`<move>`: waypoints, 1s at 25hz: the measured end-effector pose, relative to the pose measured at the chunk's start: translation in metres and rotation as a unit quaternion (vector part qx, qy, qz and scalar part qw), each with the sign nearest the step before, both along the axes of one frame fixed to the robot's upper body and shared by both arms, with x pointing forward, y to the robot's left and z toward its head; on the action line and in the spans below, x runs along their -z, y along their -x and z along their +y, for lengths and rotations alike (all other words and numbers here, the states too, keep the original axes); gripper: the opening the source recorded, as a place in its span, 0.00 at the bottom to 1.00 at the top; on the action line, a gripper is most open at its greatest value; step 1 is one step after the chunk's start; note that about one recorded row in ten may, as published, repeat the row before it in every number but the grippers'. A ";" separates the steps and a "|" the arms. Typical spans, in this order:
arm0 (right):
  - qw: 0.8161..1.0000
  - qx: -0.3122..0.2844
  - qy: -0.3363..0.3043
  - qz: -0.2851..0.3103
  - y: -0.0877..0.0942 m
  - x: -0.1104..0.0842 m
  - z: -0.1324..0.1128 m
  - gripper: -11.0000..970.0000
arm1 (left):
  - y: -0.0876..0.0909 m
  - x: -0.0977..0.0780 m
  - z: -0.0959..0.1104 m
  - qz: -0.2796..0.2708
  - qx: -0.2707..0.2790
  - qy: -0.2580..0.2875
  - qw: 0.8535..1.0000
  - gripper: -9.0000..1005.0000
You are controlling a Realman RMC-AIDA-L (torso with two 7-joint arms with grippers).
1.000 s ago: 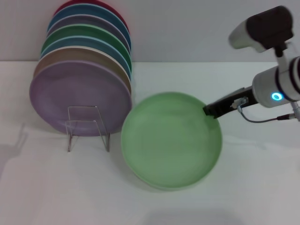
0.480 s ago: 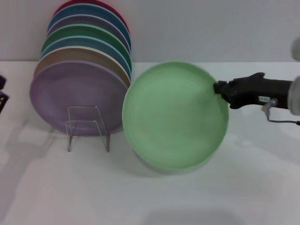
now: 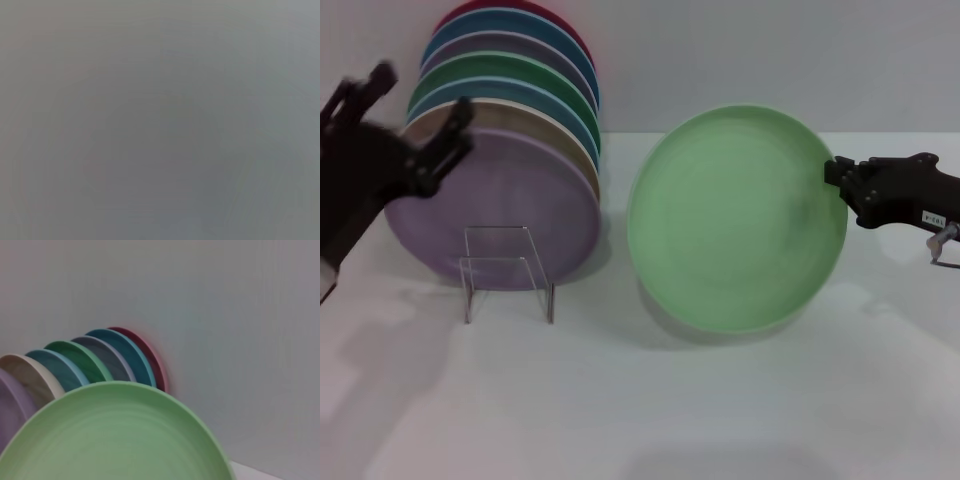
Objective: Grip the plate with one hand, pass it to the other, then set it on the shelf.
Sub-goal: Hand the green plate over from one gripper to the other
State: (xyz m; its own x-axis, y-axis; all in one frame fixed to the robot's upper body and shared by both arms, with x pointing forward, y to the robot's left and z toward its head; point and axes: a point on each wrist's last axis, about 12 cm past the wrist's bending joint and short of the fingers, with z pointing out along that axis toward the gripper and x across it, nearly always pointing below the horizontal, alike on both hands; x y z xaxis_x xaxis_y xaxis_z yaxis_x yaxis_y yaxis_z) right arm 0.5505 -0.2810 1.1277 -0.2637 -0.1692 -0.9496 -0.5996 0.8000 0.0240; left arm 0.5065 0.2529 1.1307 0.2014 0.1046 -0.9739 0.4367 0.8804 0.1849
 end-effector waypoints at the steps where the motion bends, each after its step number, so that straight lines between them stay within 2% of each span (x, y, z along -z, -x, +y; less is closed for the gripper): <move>1: 1.000 0.000 0.000 0.000 0.000 0.000 0.000 0.03 | 0.000 0.000 0.000 0.000 0.000 0.000 1.000 0.70; 3: 1.000 0.003 -0.001 -0.004 0.000 0.001 -0.002 0.03 | -0.001 -0.024 -0.016 0.025 0.023 -0.013 0.999 0.69; 6: 1.000 0.003 -0.001 -0.006 -0.001 0.002 -0.002 0.03 | 0.000 -0.049 -0.038 0.064 0.046 -0.035 0.996 0.69; 9: 1.000 0.002 0.002 -0.012 -0.002 0.001 -0.002 0.03 | 0.004 -0.069 -0.062 0.101 0.059 -0.066 0.991 0.69; 12: 1.000 0.000 0.004 -0.014 -0.001 0.001 -0.003 0.03 | 0.010 -0.083 -0.087 0.113 0.074 -0.099 0.986 0.68; 14: 1.000 -0.002 0.005 -0.018 0.000 0.001 -0.003 0.03 | 0.011 -0.085 -0.094 0.115 0.077 -0.109 0.984 0.68; 15: 1.000 -0.004 0.005 -0.026 0.001 0.000 -0.003 0.03 | 0.011 -0.090 -0.114 0.129 0.088 -0.133 0.979 0.68; 17: 1.000 -0.005 0.003 -0.030 0.001 0.000 -0.003 0.03 | 0.008 -0.091 -0.121 0.141 0.096 -0.144 0.975 0.67; 21: 0.999 -0.010 0.000 -0.040 0.004 -0.001 -0.004 0.03 | 0.000 -0.091 -0.132 0.158 0.112 -0.148 0.970 0.67; 25: 0.998 -0.028 -0.014 -0.058 0.010 -0.001 -0.006 0.03 | -0.010 -0.086 -0.131 0.174 0.116 -0.153 0.966 0.66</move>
